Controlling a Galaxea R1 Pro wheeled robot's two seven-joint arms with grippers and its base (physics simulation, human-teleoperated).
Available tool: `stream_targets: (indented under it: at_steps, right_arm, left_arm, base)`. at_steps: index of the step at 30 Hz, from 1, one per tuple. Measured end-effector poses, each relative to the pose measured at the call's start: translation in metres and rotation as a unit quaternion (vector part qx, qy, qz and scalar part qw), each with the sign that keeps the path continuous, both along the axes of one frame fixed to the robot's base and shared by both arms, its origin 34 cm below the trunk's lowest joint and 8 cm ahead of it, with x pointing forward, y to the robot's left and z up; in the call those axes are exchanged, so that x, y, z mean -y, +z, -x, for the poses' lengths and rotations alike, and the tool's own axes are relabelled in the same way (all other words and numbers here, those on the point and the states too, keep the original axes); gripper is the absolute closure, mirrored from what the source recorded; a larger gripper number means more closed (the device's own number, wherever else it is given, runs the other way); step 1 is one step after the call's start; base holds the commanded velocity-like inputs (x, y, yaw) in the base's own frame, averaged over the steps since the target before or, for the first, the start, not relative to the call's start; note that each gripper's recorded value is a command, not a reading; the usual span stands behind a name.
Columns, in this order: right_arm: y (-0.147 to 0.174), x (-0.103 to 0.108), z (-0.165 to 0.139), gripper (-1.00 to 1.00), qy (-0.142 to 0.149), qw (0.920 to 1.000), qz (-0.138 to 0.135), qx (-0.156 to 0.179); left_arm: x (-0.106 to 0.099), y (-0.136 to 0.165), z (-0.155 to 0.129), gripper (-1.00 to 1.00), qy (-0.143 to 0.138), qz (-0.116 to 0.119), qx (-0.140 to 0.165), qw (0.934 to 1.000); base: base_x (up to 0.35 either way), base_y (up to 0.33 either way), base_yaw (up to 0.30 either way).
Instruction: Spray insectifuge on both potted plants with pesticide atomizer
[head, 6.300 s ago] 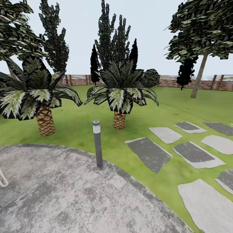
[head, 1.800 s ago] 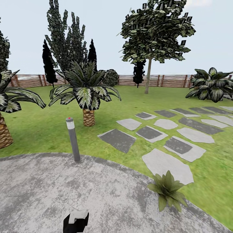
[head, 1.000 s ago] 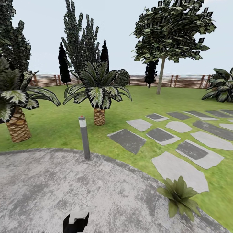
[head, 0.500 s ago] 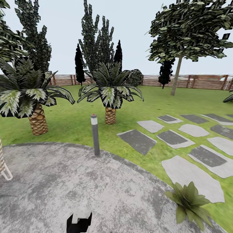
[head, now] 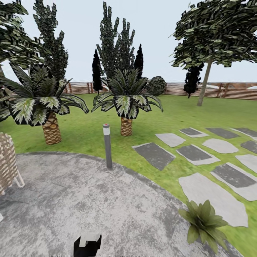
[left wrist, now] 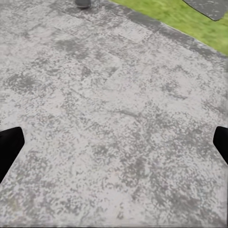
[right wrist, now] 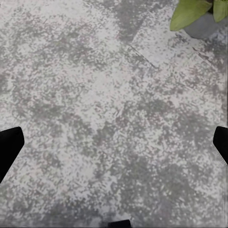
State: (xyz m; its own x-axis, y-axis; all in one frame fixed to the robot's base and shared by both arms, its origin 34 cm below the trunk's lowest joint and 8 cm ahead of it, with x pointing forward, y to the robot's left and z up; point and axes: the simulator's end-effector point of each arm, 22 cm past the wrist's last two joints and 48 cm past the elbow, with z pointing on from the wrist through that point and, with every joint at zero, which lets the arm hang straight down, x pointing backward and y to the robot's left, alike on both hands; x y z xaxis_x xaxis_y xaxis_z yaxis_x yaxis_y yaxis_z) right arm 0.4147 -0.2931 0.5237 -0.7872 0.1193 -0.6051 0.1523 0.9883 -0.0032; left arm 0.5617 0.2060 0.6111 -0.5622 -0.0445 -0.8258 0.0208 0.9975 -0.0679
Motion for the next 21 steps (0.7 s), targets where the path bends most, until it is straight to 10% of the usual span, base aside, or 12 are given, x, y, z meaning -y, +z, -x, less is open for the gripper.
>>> stream_targets:
  at_steps: [21]
  right_arm:
    - [0.0004,-0.0016,-0.0004,-1.0,0.002,1.0,0.001,0.002]
  left_arm:
    - [0.0002,0.0001,0.0001,-1.0,0.001,0.0,0.0,1.0]
  base:
    - [-0.135,-0.119,0.264]
